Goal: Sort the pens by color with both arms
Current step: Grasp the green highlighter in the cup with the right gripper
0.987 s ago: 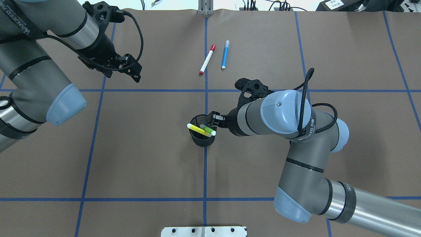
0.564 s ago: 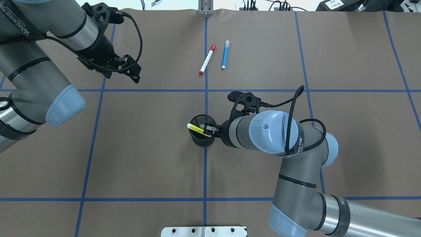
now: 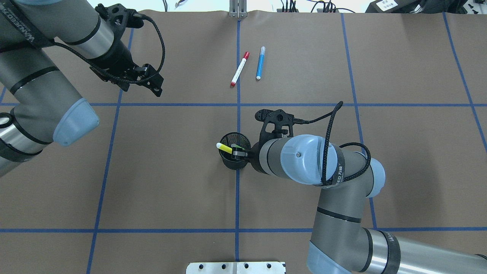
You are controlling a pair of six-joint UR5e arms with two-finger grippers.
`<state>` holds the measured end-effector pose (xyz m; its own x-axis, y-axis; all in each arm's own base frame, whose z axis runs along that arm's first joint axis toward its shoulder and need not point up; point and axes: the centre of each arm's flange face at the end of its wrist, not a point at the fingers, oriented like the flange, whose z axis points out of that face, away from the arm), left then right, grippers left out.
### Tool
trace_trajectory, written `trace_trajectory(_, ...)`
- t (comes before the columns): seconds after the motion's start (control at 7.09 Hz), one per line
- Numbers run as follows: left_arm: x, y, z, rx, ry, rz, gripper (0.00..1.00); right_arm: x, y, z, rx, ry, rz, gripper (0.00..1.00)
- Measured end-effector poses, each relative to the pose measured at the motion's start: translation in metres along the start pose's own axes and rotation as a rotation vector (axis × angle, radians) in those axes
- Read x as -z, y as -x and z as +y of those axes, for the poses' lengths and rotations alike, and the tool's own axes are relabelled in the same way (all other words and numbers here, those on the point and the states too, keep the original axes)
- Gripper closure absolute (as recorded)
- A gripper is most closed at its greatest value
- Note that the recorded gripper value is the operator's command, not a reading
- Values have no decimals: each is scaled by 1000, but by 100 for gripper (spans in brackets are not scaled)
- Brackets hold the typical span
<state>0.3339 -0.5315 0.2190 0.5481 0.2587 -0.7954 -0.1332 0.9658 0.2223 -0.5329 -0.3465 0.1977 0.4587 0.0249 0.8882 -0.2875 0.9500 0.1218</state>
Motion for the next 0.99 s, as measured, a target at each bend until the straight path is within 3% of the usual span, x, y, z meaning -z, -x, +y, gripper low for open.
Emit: trace_trajectory(0.99,-1,-1,1,-1,2,2,1,-1,8,0,73,-46,0,64)
